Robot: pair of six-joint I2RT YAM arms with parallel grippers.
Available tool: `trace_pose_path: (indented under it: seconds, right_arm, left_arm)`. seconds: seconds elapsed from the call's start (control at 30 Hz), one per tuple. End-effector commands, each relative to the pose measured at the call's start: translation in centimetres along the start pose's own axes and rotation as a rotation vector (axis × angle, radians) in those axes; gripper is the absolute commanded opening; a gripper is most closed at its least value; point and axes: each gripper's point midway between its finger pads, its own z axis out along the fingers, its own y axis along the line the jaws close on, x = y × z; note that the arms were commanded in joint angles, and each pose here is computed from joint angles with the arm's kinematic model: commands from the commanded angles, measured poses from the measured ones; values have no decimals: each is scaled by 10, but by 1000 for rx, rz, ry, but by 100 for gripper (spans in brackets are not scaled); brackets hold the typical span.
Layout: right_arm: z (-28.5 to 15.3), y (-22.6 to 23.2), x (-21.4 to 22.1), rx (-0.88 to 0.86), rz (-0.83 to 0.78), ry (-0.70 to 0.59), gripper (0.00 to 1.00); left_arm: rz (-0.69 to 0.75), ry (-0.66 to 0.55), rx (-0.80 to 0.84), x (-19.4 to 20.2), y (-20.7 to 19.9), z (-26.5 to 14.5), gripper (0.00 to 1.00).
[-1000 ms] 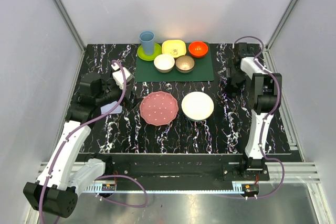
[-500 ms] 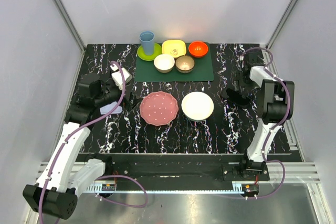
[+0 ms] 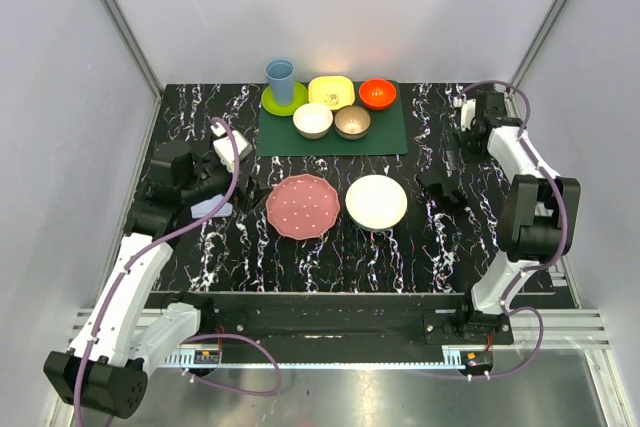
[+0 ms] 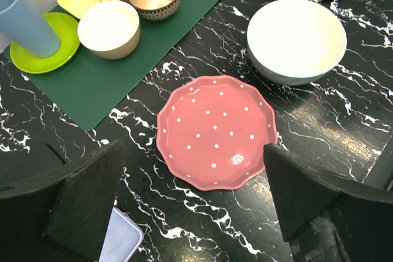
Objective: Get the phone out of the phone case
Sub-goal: Pick up the phone at the center of the board.
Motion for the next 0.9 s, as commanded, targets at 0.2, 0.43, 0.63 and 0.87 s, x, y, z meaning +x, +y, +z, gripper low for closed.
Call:
trace_pose_path:
  seconds: [0.2, 0.43, 0.63, 0.87]
  right_arm:
    - [-31, 60, -2, -432, -292, -76, 100]
    - [-15, 64, 3, -464, -318, -32, 100]
    - [2, 67, 15, -467, -332, -6, 100]
    - [20, 65, 27, -448, -381, 22, 100]
  left_arm:
    - [16, -48, 19, -11, -3, 1, 99]
    - [17, -47, 15, -9, -3, 0, 99]
    - [18, -45, 19, -9, -3, 1, 99]
    - [16, -46, 14, -8, -2, 2, 99]
